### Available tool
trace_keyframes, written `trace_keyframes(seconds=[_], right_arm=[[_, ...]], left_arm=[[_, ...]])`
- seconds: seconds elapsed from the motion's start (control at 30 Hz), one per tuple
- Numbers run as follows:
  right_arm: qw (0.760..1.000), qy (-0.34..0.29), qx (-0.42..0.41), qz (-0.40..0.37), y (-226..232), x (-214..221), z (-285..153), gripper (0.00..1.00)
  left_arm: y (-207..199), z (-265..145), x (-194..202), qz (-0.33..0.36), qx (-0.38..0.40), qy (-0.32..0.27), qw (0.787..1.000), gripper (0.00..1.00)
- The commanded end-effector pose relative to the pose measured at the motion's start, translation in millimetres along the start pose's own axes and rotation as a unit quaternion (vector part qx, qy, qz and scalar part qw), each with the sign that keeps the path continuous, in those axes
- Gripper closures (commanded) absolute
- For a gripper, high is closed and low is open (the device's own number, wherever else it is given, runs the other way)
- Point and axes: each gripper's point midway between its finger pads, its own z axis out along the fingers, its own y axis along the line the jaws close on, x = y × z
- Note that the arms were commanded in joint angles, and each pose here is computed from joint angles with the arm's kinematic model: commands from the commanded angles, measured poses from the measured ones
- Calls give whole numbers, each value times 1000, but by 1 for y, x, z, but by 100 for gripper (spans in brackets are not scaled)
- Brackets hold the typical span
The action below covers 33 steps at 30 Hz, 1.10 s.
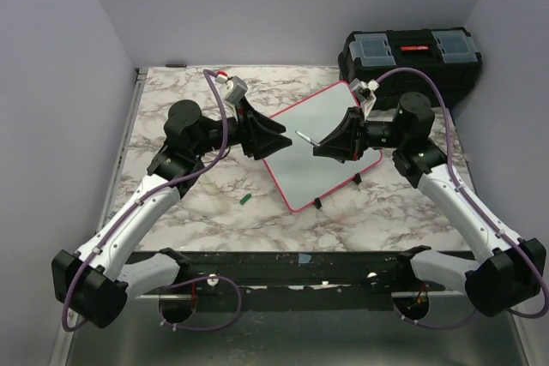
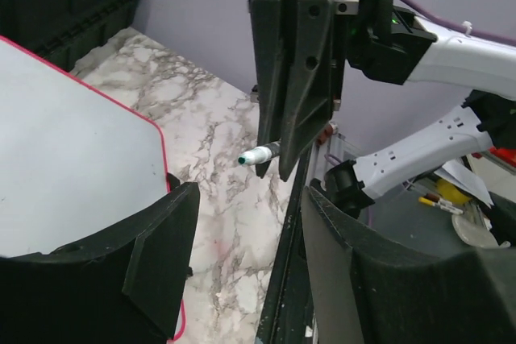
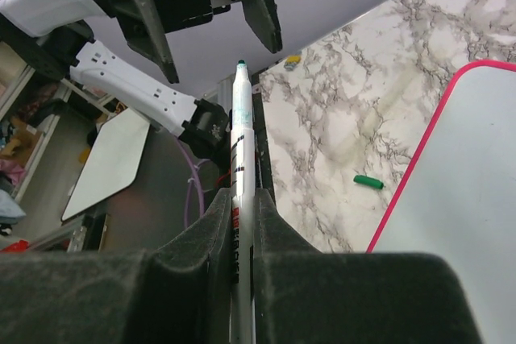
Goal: Write a sentence on the whiteboard
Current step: Pass from the right arm to the left
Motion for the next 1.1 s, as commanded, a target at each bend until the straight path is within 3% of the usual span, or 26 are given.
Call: trace_keyframes(seconds=[0.0,0.43,0.57,0.83,1.0,1.07], right_arm=[[1000,17,-20,-13,9,1,2,99],[998,51,-39,-18,18,13,14,99],[997,54,-42,-20,20,14,14,99],[997,57,-46,-21,21,16,15,99],[997,56,-43,-22,19,18,15,99],[997,56,-41,-22,18,19,16,99]], left_arm=[[-24,-3,-2,6,54,14,998,45],[-27,10,8,-5,70,52,996,49],[-28,14,12,-6,75,56,996,61],[-28,20,28,-15,85,74,994,73],[-34,20,28,-5,102,67,993,100],[-37,19,24,-2,106,55,993,100]])
